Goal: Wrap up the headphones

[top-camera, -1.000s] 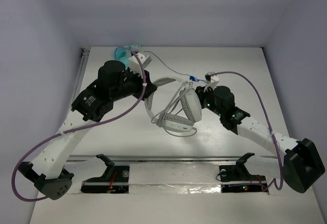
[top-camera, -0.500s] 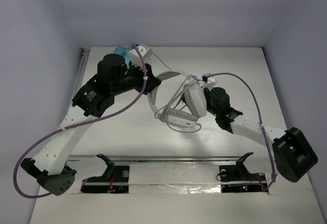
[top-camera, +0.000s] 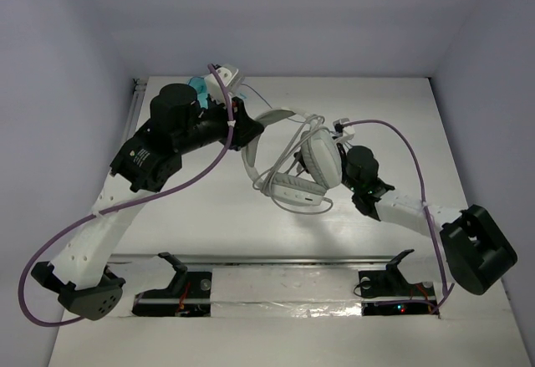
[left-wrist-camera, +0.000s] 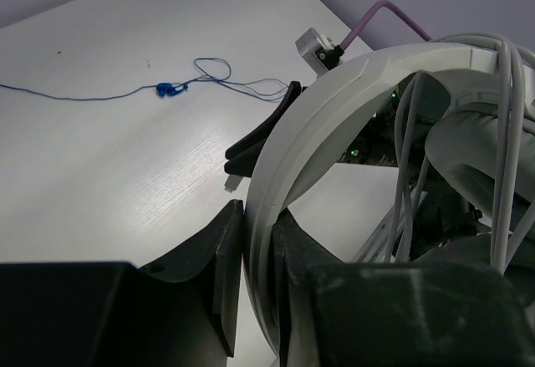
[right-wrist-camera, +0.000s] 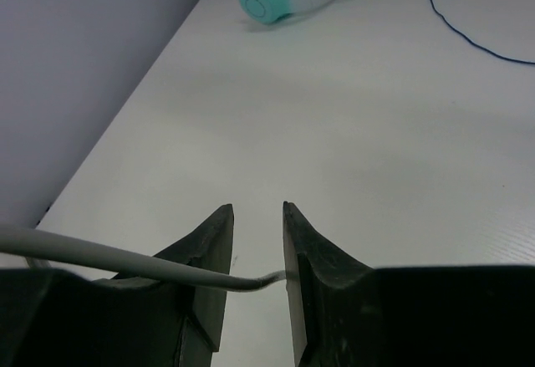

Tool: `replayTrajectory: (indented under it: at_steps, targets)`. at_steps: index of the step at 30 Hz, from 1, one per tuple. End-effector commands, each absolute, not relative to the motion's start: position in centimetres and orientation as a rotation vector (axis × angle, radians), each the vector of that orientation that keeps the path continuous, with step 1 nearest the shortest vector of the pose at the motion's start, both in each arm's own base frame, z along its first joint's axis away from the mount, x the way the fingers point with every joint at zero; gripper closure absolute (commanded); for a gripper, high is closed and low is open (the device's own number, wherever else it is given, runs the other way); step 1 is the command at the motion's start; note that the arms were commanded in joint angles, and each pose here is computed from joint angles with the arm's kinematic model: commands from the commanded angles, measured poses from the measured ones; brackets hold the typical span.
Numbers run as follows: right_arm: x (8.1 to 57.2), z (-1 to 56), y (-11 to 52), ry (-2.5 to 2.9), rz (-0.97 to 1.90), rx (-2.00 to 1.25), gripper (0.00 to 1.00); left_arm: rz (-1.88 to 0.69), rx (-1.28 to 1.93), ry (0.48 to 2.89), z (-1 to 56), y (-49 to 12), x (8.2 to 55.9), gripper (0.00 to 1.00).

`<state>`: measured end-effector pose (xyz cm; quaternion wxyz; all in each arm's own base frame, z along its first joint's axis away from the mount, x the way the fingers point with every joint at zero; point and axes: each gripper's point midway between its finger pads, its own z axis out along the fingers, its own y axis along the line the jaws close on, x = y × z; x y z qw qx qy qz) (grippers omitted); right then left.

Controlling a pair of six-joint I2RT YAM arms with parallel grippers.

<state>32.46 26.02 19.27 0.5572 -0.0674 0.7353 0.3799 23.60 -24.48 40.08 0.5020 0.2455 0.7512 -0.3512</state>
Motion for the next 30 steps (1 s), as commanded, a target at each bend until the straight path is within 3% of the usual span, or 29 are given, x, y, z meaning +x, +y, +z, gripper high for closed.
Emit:
replayTrajectory:
  at_steps: [1,9,21,25,27,30]
  targets:
    - [32.6,20.3,26.3,1.673,0.937,-0.145,0.64,-0.965,0.547,1.633,46.1,-24.8,22.4,1.00]
    - [31.8,19.1,26.1,1.685,0.975,-0.116,0.63,-0.985,0.520,1.601,47.6,-24.8,22.5,1.00]
    - [30.6,18.5,26.6,1.699,1.078,-0.086,0.70,-1.022,0.400,1.583,48.4,-25.3,24.0,1.00]
    - [29.9,18.1,27.4,1.735,1.125,-0.090,0.80,-1.035,0.331,1.599,47.6,-25.7,25.3,1.00]
    - [29.4,18.3,27.8,1.743,1.176,-0.086,0.90,-1.036,0.268,1.579,48.1,-25.4,25.9,1.00]
    - [28.2,19.3,28.7,1.732,1.282,-0.073,0.92,-1.037,0.159,1.557,48.2,-25.0,27.1,1.00]
